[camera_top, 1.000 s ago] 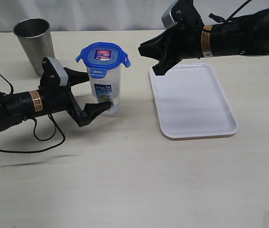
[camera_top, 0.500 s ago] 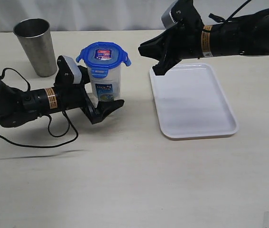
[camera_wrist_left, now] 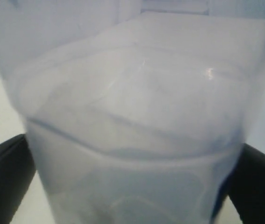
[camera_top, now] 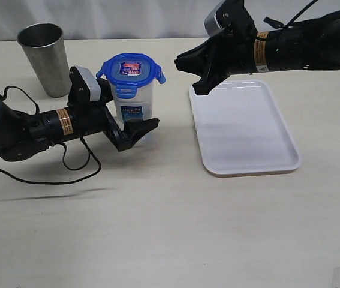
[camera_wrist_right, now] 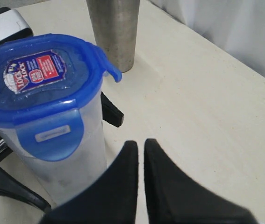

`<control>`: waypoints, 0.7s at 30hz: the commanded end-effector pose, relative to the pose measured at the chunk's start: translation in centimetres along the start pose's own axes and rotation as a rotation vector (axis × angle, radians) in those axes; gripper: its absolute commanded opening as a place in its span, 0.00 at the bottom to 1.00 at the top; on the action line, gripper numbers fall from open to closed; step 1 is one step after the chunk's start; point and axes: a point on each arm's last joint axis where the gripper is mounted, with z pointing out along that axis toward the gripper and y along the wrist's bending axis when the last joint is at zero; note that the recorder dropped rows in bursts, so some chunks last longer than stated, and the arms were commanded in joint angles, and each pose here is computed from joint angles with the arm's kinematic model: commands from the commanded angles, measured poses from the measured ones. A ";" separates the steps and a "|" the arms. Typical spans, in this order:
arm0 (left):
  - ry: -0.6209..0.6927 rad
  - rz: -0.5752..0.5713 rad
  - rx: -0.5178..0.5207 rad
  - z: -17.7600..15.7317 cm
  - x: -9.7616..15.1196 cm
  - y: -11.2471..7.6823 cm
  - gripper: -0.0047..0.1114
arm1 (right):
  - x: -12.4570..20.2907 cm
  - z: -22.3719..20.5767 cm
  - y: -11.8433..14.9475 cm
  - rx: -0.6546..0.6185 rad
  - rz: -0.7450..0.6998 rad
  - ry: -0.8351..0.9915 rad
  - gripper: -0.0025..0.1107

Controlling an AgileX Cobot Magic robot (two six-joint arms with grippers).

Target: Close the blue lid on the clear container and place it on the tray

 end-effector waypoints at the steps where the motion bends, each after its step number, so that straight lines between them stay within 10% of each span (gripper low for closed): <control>1: -0.022 -0.019 -0.005 0.2 -0.2 0.0 0.94 | -0.2 -0.2 -0.2 0.010 -0.003 -0.002 0.06; 21: -0.027 -0.029 -0.032 0.2 -0.3 0.2 0.94 | -0.2 -0.2 -0.2 0.010 -0.003 -0.002 0.06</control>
